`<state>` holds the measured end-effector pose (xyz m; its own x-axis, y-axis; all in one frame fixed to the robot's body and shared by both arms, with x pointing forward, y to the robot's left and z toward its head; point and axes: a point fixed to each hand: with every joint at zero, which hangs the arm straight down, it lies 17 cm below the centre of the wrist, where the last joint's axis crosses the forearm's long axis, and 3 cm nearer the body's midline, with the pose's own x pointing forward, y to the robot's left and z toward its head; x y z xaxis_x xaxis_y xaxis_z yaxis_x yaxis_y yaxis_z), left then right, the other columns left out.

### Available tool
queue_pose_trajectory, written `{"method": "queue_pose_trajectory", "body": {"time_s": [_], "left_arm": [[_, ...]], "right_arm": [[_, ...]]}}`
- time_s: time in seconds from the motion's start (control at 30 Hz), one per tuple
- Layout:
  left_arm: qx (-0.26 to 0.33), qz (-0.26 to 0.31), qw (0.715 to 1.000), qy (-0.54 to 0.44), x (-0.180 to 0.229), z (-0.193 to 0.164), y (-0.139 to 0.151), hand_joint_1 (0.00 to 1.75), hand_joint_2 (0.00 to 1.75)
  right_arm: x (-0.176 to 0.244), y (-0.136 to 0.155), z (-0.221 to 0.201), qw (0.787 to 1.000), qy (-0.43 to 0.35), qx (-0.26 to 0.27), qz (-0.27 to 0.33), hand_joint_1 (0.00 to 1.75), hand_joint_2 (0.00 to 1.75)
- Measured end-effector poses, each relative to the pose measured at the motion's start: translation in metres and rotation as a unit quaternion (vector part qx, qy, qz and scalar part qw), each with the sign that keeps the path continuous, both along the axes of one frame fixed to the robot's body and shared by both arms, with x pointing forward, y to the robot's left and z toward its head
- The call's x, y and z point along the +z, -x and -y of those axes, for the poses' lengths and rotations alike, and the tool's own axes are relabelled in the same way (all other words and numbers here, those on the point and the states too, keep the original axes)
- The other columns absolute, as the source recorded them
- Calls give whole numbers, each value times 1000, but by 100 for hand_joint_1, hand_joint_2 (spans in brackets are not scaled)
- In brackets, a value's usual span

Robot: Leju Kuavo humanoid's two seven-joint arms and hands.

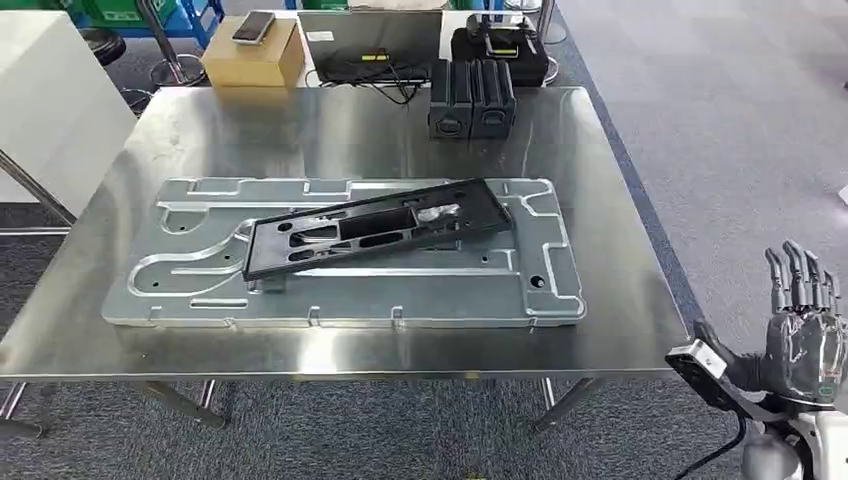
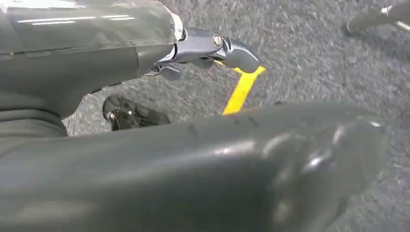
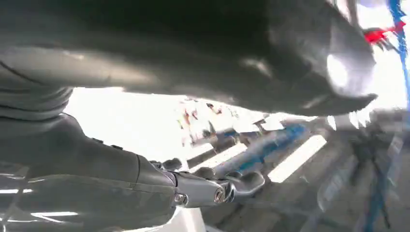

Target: Take the parts from the cabinet and place them on the table.

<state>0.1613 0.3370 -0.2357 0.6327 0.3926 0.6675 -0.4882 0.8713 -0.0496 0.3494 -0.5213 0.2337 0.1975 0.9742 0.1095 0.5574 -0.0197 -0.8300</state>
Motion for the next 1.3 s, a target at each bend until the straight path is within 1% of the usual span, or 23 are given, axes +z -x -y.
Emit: {"method": "queue_pose_trajectory", "body": {"time_s": [0.1, 0.17, 0.27, 0.4, 0.47, 0.5, 0.57, 0.63, 0.73, 0.77, 0.8, 0.87, 0.9, 0.93, 0.97, 1.0, 1.07, 1.17, 1.2, 1.3], "left_arm": [[-2, 0, 1000, 5, 0, 3, -1, 0, 0], [-2, 1, 1000, 6, 0, 4, -2, 0, 0], [-2, -2, 1000, 8, -1, 5, -1, 0, 0], [1, -3, 1000, 12, -1, 7, 0, 0, 0], [4, -4, 1000, 13, -2, 8, 1, 0, 0], [7, -4, 1000, 13, -2, 8, 1, 0, 0], [17, -6, 1000, 13, -3, 6, 7, 0, 0], [24, -10, 1000, 11, -4, 4, 12, 0, 0], [29, -10, 999, 12, -4, 4, 13, 0, 0], [30, -10, 999, 11, -4, 4, 12, 0, 0], [32, -9, 999, 11, -4, 4, 12, 0, 0], [33, -9, 999, 11, -4, 3, 12, 0, 0], [32, -7, 999, 11, -3, 3, 11, 0, 0], [31, -6, 999, 10, -3, 3, 9, 0, 0], [31, -5, 999, 10, -2, 3, 7, 0, 0], [31, -6, 999, 9, -3, 3, 7, 0, 0], [30, -6, 999, 9, -3, 3, 7, 0, 0], [26, -12, 1000, 12, -4, 5, 7, 0, 0], [23, -16, 1000, 12, -5, 6, 8, 0, 0], [12, -32, 999, 16, -9, 10, 12, 0, 0]], "right_arm": [[-35, 7, 24, 998, -11, -30, -53, 0, 0], [-54, 13, 38, 996, -14, -48, -77, 0, 0], [-101, 32, 68, 987, -28, -87, -136, 0, 0], [-167, 65, 105, 965, -59, -147, -211, 0, 0], [-216, 99, 128, 940, -88, -196, -264, 0, 0], [-240, 123, 137, 926, -103, -220, -288, 0, 0], [-278, 161, 146, 898, -139, -265, -322, 0, 0], [-322, 201, 147, 856, -195, -313, -363, 0, 0], [-365, 241, 133, 810, -264, -351, -389, 0, 0], [-378, 254, 126, 789, -293, -364, -398, 0, 0], [-390, 265, 119, 768, -321, -377, -406, 0, 0], [-423, 295, 92, 703, -397, -408, -426, 0, 0], [-437, 304, 74, 673, -431, -413, -436, 0, 0], [-452, 313, 51, 643, -463, -413, -448, 0, 0], [-462, 320, 33, 623, -484, -411, -457, 0, 0], [-471, 322, 14, 607, -501, -406, -464, 0, 0], [-480, 323, -6, 590, -521, -402, -468, 0, 0], [-493, 329, -43, 548, -555, -388, -490, 0, 0], [-496, 328, -54, 538, -565, -381, -496, 0, 0], [-509, 326, -111, 493, -596, -348, -530, 0, 0]]}}
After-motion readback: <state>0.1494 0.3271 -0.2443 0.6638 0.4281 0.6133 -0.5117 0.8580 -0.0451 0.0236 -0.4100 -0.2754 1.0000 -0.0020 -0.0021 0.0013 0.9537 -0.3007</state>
